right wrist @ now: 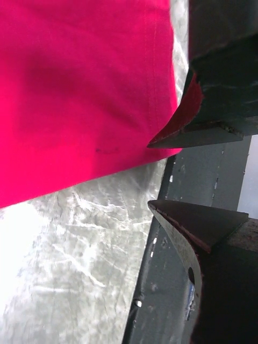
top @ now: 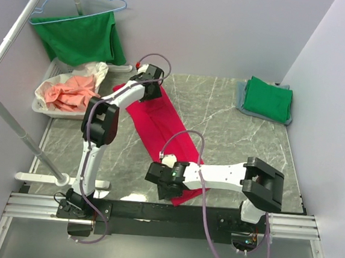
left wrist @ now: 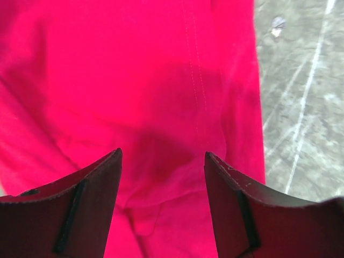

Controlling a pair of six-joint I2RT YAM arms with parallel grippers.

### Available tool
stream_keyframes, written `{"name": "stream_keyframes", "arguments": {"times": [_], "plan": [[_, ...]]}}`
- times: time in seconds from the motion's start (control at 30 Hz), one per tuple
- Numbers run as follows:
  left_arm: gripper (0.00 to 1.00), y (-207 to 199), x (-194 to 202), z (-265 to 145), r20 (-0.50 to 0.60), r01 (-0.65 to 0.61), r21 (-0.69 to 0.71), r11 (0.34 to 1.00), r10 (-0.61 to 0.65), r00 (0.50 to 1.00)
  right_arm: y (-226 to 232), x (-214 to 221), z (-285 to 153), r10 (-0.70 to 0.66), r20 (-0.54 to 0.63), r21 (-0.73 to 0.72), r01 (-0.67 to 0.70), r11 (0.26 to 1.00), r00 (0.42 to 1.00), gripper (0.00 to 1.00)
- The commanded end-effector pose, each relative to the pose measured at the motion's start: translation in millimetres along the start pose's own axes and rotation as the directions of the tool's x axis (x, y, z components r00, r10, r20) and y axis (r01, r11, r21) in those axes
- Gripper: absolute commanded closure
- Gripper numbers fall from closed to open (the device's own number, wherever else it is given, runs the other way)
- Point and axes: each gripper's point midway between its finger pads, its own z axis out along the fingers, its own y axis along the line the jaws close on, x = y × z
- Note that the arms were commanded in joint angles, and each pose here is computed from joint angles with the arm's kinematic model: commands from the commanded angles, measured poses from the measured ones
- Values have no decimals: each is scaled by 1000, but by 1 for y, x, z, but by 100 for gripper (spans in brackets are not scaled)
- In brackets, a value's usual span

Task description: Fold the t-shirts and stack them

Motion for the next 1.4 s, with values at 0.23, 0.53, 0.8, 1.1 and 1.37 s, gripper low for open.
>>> {"name": "stream_keyframes", "arguments": {"times": [0.23, 0.53, 0.8, 1.1, 1.37], "plan": [[32, 0, -3, -1, 74, 47, -52, 998, -43, 996, -19, -57, -86, 36, 290, 0, -38, 999, 956, 48], [31, -1, 21, 32, -3, 2, -169, 986, -2, 1000, -43, -85, -126, 91, 428, 33, -116, 993, 899, 48], [26, -71, 31, 50, -39, -14, 132, 991, 20, 999, -70, -99, -133, 140, 468, 52, -186, 981, 872, 46], [14, -149, 37, 46, -44, -39, 510, 859, 71, 996, -93, -110, -129, 176, 466, 59, -229, 972, 867, 46], [11, -186, 5, 10, 73, -96, 679, 728, 63, 995, -108, -115, -122, 206, 457, 84, -272, 959, 866, 46]]}}
